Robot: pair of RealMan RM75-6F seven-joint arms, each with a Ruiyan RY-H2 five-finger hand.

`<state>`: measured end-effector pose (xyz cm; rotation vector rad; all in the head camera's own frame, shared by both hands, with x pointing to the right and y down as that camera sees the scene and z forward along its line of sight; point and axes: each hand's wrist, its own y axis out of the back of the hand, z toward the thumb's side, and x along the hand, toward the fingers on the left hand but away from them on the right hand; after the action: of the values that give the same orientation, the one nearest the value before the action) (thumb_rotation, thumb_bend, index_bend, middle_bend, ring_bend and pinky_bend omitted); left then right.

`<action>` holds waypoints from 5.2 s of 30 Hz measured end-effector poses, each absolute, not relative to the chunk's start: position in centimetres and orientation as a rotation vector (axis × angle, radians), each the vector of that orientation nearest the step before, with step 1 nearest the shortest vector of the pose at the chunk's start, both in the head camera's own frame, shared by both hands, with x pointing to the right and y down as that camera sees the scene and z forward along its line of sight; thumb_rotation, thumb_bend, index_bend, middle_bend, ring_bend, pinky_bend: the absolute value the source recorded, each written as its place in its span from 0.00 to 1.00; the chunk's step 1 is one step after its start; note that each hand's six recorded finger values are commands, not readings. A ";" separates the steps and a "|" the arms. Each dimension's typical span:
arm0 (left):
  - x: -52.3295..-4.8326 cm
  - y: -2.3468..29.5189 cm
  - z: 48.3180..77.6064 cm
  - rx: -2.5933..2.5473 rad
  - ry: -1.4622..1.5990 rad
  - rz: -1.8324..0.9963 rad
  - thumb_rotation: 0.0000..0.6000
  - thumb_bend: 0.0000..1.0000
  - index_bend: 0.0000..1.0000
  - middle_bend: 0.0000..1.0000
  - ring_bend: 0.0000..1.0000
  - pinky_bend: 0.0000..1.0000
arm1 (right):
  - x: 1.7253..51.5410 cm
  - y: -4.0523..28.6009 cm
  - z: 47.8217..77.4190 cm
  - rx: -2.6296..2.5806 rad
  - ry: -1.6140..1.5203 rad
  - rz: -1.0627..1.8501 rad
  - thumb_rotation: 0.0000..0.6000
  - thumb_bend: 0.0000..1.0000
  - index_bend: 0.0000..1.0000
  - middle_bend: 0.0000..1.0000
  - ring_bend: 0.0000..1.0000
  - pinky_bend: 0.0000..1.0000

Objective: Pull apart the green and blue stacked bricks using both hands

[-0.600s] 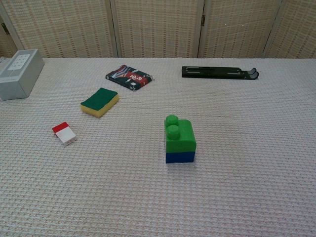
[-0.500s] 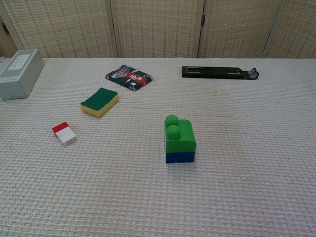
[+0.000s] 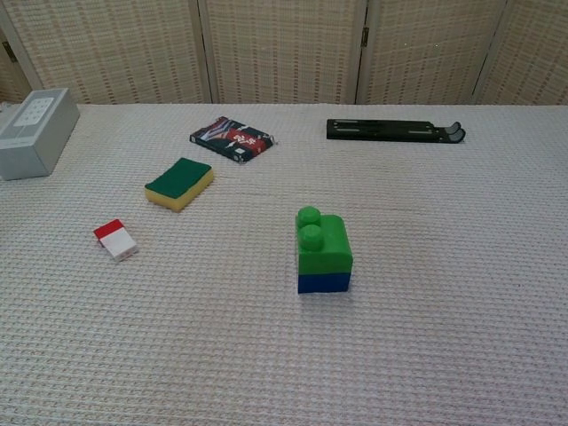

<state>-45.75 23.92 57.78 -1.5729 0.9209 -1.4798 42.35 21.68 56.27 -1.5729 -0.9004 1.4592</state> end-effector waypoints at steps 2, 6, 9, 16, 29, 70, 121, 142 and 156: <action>-45.8 23.7 57.9 -1.574 0.924 -1.477 1.00 0.38 0.07 0.07 0.00 0.00 | 41.9 21.5 56.8 -1.599 -0.874 1.454 1.00 0.43 0.00 0.00 0.00 0.00; -46.0 23.1 58.0 -1.570 0.937 -1.470 1.00 0.38 0.07 0.07 0.00 0.00 | 39.8 20.4 58.4 -1.688 -0.772 1.419 1.00 0.43 0.00 0.00 0.00 0.00; -46.6 22.7 58.2 -1.565 0.959 -1.487 1.00 0.38 0.07 0.07 0.00 0.00 | 37.6 19.3 59.5 -1.750 -0.668 1.377 1.00 0.43 0.00 0.00 0.00 0.00; -47.2 22.3 59.5 -1.556 0.933 -1.544 1.00 0.38 0.07 0.07 0.00 0.00 | 31.4 17.5 61.1 -1.885 -0.460 1.241 1.00 0.43 0.00 0.00 0.00 0.00; -47.5 22.0 59.3 -1.554 0.964 -1.543 1.00 0.38 0.08 0.08 0.00 0.00 | 23.0 18.8 61.8 -1.972 -0.230 1.090 1.00 0.43 0.00 0.00 0.03 0.00; -49.9 21.1 57.2 -1.527 1.094 -1.527 1.00 0.38 0.12 0.09 0.00 0.00 | 9.2 16.4 68.4 -2.043 -0.202 1.193 1.00 0.43 0.00 0.01 0.11 0.07; -48.4 21.5 58.1 -1.712 1.093 -1.453 1.00 0.38 0.18 0.18 0.05 0.00 | 8.2 15.1 65.0 -2.112 -0.362 0.960 1.00 0.43 0.91 0.71 0.85 0.89; -43.8 19.2 62.2 -2.535 1.399 -1.175 1.00 0.38 0.18 0.29 0.13 0.15 | 4.3 13.7 59.1 -2.256 -0.392 0.814 1.00 0.43 0.92 0.72 0.84 0.90; -38.7 20.9 65.8 -3.009 1.252 -1.149 1.00 0.37 0.15 0.26 0.07 0.11 | 1.2 14.7 57.8 -2.278 -0.349 0.762 1.00 0.43 0.92 0.72 0.83 0.90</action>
<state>-38.71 20.90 65.76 -3.0090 1.2515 -1.1494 1.23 14.71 57.76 -2.2781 -0.3492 0.7615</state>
